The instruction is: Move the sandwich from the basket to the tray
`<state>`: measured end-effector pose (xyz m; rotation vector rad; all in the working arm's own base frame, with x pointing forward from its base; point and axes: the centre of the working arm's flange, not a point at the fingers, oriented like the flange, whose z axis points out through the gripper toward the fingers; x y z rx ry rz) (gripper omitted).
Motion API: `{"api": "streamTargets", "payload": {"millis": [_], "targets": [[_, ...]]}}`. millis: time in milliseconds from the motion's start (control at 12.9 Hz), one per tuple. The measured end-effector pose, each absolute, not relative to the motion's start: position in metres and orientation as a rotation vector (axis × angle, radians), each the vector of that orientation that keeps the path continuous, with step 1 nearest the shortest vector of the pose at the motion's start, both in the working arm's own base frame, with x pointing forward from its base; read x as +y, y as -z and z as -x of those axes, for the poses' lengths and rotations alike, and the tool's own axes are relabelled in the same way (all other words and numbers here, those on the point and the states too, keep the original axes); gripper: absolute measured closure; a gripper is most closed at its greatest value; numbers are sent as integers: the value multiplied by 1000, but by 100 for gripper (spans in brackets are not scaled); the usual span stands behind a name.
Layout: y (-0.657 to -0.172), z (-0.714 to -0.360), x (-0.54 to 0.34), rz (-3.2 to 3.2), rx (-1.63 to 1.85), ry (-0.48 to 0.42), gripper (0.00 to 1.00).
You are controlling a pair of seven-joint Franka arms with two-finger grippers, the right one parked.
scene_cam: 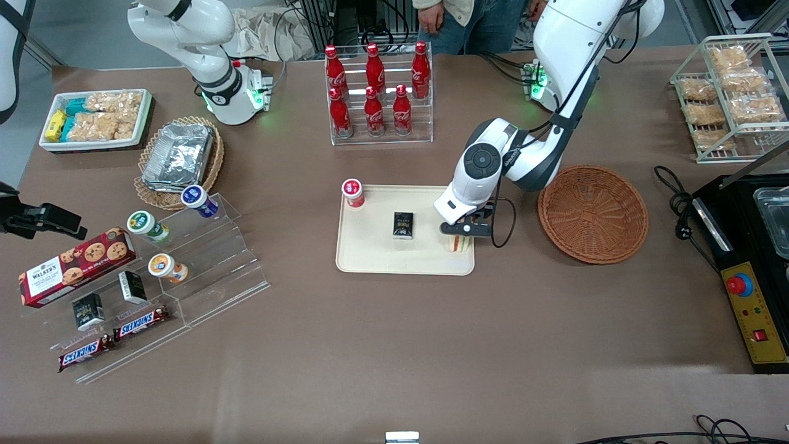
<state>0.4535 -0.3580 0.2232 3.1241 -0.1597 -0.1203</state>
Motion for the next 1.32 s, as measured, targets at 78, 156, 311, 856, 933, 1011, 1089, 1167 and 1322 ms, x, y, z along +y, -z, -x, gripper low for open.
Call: {"api": "streamTargets", "payload": {"millis": [78, 156, 311, 856, 933, 1011, 1089, 1167, 1322], "targets": [[-225, -455, -359, -3123, -158, 116, 20], [-229, -457, -359, -3126, -150, 120, 9], [-260, -469, -357, -3155, -133, 180, 0], [-497, -559, -239, -3154, -50, 189, 0], [-515, -565, -216, -3146, -62, 168, 0], [-531, -567, -192, -3143, -83, 168, 0], [-545, -565, -171, -3142, -83, 169, 0], [-560, -563, -152, -3140, -65, 148, 0], [-584, -557, -125, -3143, -18, 97, 0]]}}
